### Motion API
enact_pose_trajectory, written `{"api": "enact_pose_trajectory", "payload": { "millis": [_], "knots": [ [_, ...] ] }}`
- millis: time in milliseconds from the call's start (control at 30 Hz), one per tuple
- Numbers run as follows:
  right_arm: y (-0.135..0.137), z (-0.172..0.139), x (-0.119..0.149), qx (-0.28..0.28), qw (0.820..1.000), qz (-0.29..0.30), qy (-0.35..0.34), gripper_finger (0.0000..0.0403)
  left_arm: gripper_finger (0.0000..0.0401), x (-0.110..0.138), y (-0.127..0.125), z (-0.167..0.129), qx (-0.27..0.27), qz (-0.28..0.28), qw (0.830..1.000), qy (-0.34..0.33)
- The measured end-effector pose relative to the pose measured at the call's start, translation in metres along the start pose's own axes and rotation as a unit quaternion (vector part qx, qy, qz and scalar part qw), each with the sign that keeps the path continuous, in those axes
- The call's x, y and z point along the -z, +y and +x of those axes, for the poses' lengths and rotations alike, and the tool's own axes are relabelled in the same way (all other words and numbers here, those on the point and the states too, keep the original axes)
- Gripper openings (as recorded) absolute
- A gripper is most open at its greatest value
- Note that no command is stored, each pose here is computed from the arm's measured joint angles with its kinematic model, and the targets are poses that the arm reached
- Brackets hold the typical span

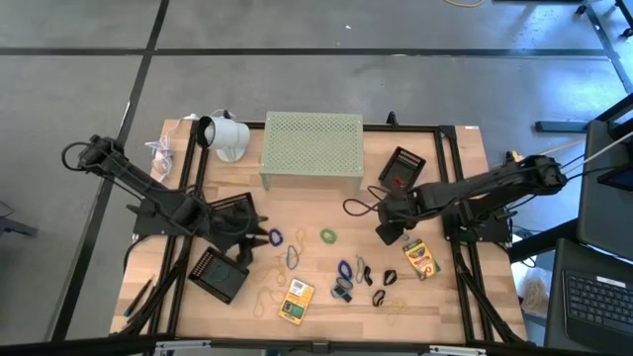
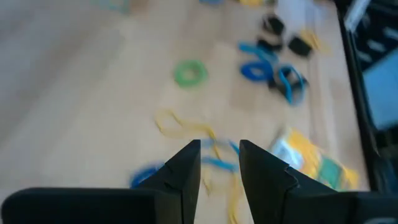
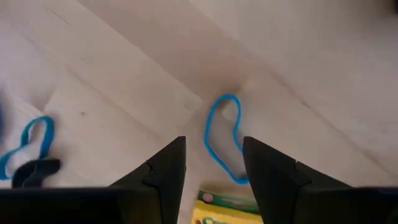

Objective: Pick & Place Office Desk Supplies
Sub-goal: Put the blue rubber band into the bottom left black bin

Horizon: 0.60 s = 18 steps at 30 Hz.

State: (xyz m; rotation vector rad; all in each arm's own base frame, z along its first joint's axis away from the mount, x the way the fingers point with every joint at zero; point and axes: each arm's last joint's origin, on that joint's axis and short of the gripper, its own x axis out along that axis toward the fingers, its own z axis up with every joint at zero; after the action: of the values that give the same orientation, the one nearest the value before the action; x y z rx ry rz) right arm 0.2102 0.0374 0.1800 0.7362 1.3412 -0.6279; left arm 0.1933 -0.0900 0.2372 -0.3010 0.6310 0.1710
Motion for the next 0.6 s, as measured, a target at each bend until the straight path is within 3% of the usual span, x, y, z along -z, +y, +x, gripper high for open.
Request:
{"api": "enact_pose_trajectory", "payload": {
  "millis": [367,600],
  "knots": [
    [0.002,0.027,0.005,0.070,0.996,-0.057,0.008,0.0162,0.0104,-0.014,0.006,0.003,-0.050,-0.024,0.996,-0.074],
    [0.005,0.050,0.003,0.112,0.987,-0.104,0.043,0.0162,0.0104,-0.020,0.008,0.005,-0.051,-0.042,0.993,-0.095]
  ]
}}
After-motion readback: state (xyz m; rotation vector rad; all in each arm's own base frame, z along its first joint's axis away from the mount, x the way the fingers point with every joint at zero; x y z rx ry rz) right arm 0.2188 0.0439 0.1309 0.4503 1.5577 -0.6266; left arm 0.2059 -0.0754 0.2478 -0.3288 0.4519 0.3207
